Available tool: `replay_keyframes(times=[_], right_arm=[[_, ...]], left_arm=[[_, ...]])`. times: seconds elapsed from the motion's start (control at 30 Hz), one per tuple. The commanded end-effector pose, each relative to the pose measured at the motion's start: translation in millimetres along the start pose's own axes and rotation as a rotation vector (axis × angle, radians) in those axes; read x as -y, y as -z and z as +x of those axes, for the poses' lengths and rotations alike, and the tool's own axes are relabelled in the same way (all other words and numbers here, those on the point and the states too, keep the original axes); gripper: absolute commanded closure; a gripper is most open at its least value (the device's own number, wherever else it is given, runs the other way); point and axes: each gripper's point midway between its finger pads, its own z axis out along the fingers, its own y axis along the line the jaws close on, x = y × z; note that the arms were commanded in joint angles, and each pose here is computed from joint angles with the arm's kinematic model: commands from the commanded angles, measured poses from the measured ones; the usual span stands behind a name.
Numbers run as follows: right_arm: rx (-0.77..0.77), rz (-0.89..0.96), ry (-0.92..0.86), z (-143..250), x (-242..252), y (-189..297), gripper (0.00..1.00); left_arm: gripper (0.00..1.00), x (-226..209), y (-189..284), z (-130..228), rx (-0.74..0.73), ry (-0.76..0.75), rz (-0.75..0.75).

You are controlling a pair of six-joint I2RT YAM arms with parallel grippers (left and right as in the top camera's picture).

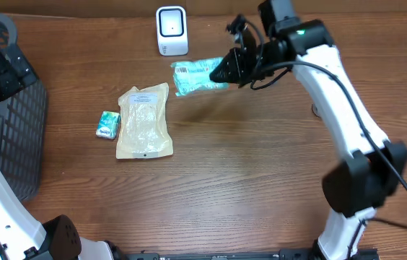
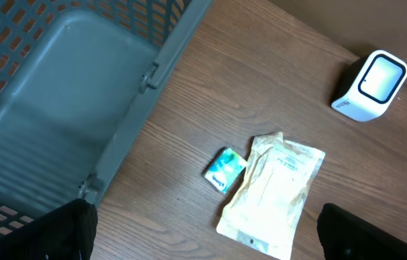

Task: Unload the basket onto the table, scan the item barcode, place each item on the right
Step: 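Lift the wipes pack and carry it to the scanner, then hold the wipes pack in front of the scanner window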

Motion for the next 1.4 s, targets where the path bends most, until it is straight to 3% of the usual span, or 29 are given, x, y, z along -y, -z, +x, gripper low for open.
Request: replay_keyframes(times=[0.0, 0.37, 0.63, 0.8, 1.07, 1.2, 1.37], right_arm=[[0.028, -0.011, 0.037, -0.5, -18.7, 14.9, 0.96], [0.000, -0.003, 0.014, 8.9, -29.9, 13.3, 0.96], [0.162, 0.201, 0.008, -29.5, -32.9, 40.3, 0.96], [0.327, 0.377, 0.105, -68.2, -39.9, 56.6, 0.96], [0.626, 0.915, 0.376, -146.1, -16.0, 61.9, 0.96], [0.642, 1.053, 0.536, -174.5, -1.3, 39.6, 0.96], [0.552, 1.159, 0.811, -198.4, 19.9, -0.8, 0.96]], left_arm=[[0.01, 1.2, -0.1, -1.0, 0.002, -0.021, 0.008], [0.00, 1.2, -0.1, -1.0, 0.002, -0.021, 0.008], [0.01, 1.2, -0.1, -1.0, 0.002, -0.021, 0.008], [0.00, 1.2, -0.1, -1.0, 0.002, -0.021, 0.008], [0.00, 1.2, -0.1, -1.0, 0.002, -0.021, 0.008], [0.01, 1.2, -0.1, -1.0, 0.002, -0.021, 0.008], [0.01, 1.2, -0.1, -1.0, 0.002, -0.021, 0.008]])
